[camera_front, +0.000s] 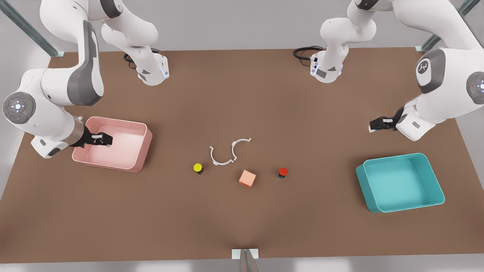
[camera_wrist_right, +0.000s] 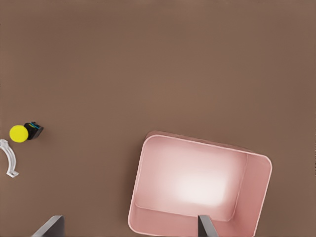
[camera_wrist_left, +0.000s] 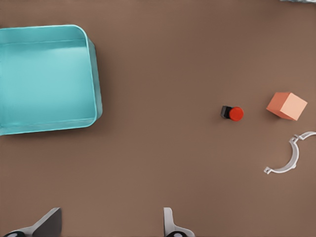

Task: Place the red button in the blue storage box with the left arm, and place the yellow button in the pink storage box with the right arm

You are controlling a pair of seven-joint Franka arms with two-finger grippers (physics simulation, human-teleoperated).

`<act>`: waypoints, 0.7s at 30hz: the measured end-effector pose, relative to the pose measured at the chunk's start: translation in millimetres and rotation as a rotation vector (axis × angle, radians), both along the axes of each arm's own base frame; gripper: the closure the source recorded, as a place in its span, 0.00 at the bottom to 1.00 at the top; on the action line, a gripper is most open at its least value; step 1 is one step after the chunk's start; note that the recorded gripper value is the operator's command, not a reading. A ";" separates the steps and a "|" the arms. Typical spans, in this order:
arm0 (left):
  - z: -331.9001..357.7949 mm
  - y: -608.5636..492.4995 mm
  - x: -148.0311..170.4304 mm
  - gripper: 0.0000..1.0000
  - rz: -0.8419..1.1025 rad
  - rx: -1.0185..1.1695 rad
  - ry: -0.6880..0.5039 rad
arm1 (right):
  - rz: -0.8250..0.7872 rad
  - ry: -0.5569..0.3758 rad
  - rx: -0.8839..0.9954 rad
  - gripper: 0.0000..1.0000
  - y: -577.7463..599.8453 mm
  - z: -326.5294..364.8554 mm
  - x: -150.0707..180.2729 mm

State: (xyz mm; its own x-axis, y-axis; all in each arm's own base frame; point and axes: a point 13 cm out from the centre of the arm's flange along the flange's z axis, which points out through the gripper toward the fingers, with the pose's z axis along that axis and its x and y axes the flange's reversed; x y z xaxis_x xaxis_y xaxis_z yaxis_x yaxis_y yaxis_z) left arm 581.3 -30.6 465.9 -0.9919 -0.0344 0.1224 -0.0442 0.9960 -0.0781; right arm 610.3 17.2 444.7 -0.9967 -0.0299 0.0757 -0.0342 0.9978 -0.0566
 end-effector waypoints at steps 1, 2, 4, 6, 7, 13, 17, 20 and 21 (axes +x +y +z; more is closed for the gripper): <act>-1.1 2.4 6.1 0.00 0.005 0.003 -0.017 | 0.008 -0.020 -0.003 0.00 -0.3 3.4 4.8; -4.0 3.3 11.8 0.00 0.007 0.005 -0.029 | 0.016 -0.038 -0.005 0.00 -0.1 6.5 8.8; -45.0 -45.4 24.8 0.00 -0.072 0.007 0.005 | 0.025 -0.076 -0.010 0.00 0.9 17.4 16.2; -104.8 -139.3 30.2 0.00 -0.210 0.013 0.033 | -0.009 -0.123 -0.013 0.00 -23.4 38.5 16.2; -136.6 -176.7 31.7 0.00 -0.255 0.020 0.037 | -0.029 -0.129 -0.011 0.00 -35.8 39.9 15.7; -277.7 -262.6 56.2 0.00 -0.312 0.043 -0.038 | 0.008 -0.111 0.004 0.00 -15.8 18.2 23.1; -308.6 -295.0 55.4 0.00 -0.310 0.033 -0.093 | 0.019 -0.094 0.024 0.00 -7.0 1.9 28.8; -343.5 -296.8 35.1 0.00 -0.299 0.042 -0.079 | 0.104 -0.075 0.042 0.00 49.9 -28.7 38.9; -349.8 -296.9 27.9 0.00 -0.296 0.042 -0.081 | 0.140 -0.067 0.047 0.00 75.6 -41.8 41.1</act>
